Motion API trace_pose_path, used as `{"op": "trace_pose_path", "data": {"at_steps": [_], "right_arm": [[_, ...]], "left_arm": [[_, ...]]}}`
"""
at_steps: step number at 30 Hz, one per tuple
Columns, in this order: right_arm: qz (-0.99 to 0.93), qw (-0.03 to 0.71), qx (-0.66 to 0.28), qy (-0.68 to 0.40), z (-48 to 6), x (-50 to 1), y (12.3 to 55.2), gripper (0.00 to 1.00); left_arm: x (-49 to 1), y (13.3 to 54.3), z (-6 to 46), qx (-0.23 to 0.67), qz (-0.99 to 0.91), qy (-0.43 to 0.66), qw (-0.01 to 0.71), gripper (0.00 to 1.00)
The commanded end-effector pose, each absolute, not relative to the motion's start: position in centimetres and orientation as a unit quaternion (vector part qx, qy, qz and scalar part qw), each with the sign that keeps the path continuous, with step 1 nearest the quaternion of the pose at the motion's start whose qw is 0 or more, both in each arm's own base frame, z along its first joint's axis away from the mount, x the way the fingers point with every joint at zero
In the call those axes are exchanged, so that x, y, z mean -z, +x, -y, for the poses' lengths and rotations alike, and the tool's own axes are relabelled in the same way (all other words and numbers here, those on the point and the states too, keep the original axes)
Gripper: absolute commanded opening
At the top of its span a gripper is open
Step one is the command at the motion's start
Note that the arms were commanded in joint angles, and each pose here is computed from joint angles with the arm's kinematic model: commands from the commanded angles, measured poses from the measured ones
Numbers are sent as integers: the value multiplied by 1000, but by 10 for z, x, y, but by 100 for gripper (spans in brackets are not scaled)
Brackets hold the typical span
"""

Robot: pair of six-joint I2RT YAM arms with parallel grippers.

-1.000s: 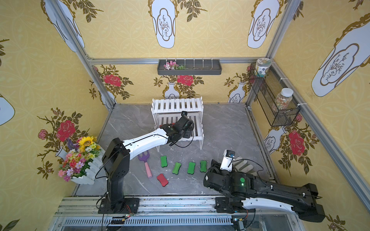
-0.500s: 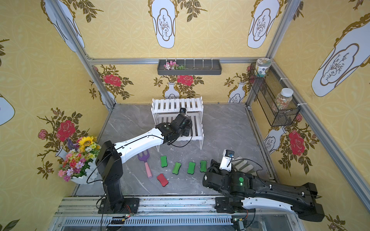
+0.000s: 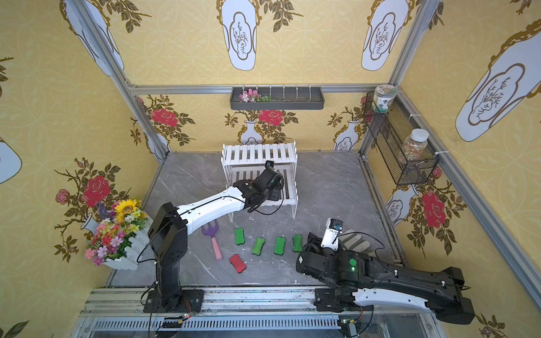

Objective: Remove the whiteboard erasers from the shelf
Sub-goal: Pick up the whiteboard eraser from the shelf.

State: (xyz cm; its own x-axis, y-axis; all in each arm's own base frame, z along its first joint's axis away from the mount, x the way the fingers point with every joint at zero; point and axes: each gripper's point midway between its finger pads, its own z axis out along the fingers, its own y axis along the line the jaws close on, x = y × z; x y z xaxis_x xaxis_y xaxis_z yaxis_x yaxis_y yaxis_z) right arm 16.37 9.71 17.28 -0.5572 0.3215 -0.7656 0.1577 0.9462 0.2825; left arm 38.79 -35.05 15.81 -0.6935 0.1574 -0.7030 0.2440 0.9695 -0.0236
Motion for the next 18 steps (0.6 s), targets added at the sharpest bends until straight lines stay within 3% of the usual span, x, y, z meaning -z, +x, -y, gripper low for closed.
{"op": "trace_pose_path", "data": {"at_steps": [1, 10, 18], "right_arm": [[-873, 460, -85, 137, -93, -178, 165, 64], [-873, 459, -85, 138, -94, -176, 165, 65], [-874, 458, -86, 139, -96, -175, 165, 65]], "left_arm": [[-152, 392, 350, 51, -919, 110, 375, 61], [-143, 393, 344, 36, -921, 106, 374, 48], [-177, 388, 341, 58, -910, 96, 399, 44]]}}
